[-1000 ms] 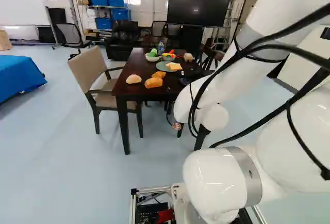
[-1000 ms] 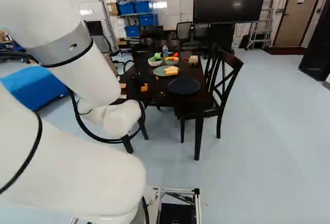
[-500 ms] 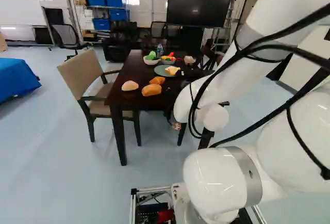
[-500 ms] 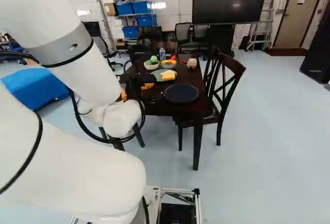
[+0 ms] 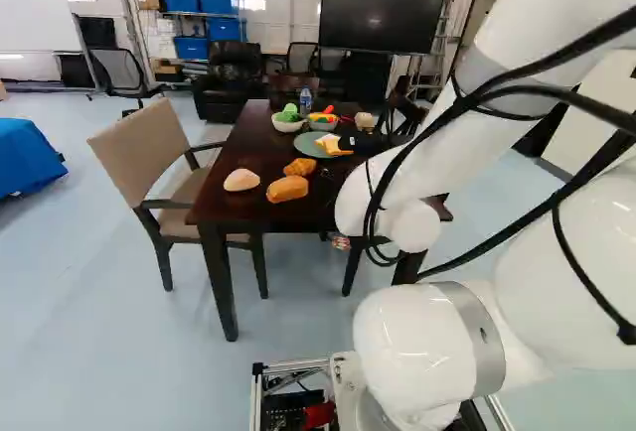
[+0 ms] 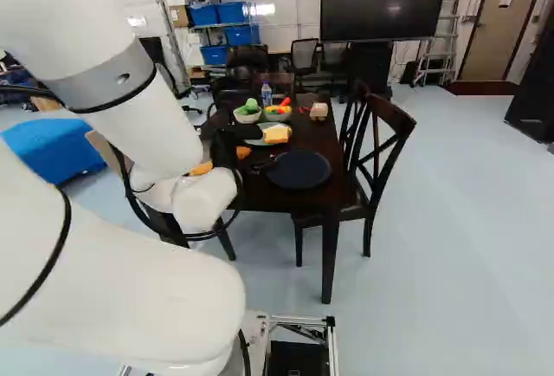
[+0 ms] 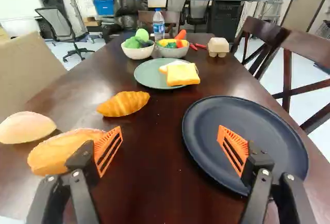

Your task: Move the croissant to the empty plate

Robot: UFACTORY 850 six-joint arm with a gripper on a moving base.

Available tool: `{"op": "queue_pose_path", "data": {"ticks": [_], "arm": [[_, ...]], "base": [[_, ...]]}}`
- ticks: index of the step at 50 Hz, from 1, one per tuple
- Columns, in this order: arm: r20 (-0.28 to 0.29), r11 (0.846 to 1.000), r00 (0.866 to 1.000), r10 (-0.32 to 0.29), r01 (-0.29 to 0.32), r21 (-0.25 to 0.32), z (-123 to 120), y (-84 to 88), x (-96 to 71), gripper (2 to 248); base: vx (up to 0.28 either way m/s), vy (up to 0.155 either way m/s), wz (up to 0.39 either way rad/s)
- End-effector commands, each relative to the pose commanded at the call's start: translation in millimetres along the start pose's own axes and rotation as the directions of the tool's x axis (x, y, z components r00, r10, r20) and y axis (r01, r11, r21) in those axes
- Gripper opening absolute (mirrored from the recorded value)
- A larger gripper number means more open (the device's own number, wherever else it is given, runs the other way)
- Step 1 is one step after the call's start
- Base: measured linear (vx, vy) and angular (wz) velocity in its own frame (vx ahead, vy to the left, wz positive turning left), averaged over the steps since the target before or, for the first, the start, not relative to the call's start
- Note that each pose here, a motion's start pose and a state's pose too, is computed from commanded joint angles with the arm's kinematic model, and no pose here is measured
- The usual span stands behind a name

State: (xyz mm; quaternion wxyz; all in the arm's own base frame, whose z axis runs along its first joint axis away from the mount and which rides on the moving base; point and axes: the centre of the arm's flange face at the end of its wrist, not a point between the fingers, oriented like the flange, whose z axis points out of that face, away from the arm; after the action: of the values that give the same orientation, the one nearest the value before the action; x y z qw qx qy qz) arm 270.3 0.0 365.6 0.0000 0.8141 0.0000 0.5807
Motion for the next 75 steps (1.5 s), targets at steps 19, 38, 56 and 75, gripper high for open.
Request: {"op": "queue_pose_path", "data": {"ticks": [19,38,56,75], "arm": [[0.0,1.0,1.0,0.0,0.0,0.0,0.0,0.0,0.0,247],[-0.006,1.0,1.0,0.0,0.0,0.0,1.3,0.0,2.9,247],[-0.02,1.0,1.0,0.001,-0.001,-0.001,12.2,0.1,22.2,247],[0.037,1.0,0.999,0.013,-0.013,-0.008,38.1,-1.1,45.1,247]], "base": [[0.072,-0.002,-0.007],[-0.003,0.0,0.001],[0.0,0.0,0.0],[0.0,0.0,0.0]]}}
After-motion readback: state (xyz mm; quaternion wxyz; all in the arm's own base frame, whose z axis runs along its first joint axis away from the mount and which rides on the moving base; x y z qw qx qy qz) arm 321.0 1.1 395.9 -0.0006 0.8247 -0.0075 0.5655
